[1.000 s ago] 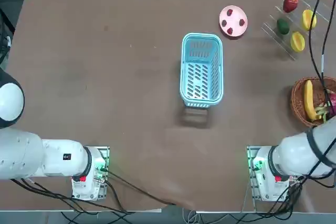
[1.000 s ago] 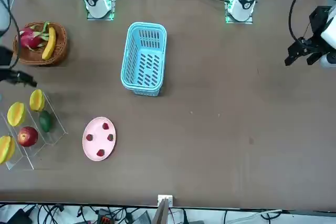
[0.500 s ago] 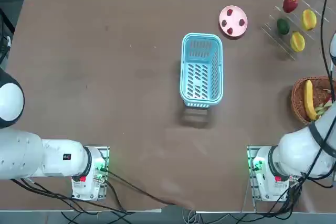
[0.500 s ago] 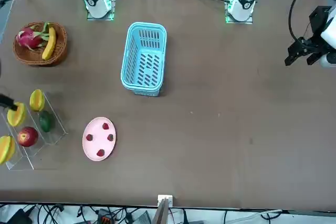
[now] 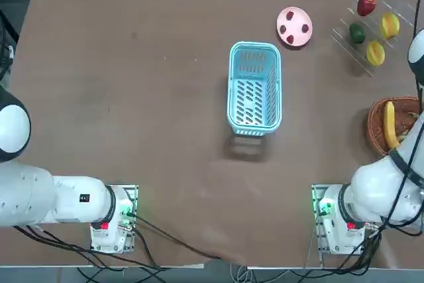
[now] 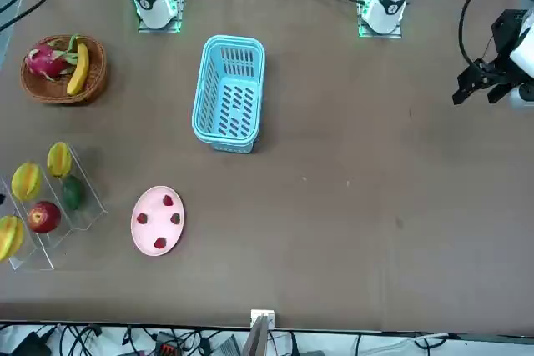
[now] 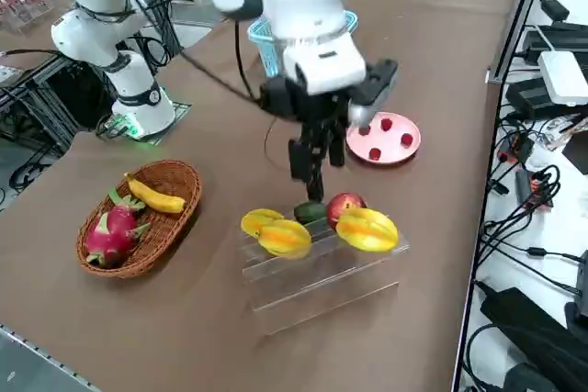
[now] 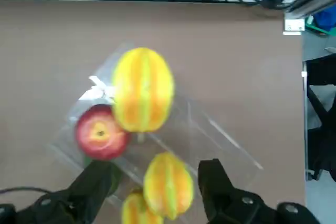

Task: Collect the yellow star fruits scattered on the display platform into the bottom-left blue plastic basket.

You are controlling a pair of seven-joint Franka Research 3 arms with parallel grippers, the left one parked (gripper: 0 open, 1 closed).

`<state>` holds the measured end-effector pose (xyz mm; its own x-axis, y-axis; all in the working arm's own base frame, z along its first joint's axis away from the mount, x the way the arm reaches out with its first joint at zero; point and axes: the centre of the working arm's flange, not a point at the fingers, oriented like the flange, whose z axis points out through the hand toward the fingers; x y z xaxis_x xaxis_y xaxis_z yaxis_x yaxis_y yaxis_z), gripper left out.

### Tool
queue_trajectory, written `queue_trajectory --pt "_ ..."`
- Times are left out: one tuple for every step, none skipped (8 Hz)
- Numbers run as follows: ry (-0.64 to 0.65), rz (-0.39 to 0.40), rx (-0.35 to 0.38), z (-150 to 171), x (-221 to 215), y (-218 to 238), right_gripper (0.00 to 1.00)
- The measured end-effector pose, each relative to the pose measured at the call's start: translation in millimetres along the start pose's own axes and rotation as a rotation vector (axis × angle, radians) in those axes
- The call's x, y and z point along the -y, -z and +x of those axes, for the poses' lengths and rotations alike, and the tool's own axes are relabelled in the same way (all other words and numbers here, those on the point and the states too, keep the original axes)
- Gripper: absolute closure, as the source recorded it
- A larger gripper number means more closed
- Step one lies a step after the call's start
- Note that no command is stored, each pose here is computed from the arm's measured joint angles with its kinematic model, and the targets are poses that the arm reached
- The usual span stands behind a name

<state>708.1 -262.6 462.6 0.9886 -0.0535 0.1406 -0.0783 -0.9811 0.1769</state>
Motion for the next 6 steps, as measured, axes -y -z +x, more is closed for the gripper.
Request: queue_trajectory --pt "-0.008 -0.004 -0.003 -2 -16 -13 0.00" --pt "-0.011 -0.004 -0.006 -4 -25 -23 0.00" --pt "-0.010 -0.002 -0.020 -1 -25 -28 0.00" --pt "0.002 0.006 -0.037 4 -16 -32 0.00" --pt "0.013 0.021 -0.046 9 -6 -37 0.00" --pt "0.010 0.048 -0.052 12 -1 -44 0.00"
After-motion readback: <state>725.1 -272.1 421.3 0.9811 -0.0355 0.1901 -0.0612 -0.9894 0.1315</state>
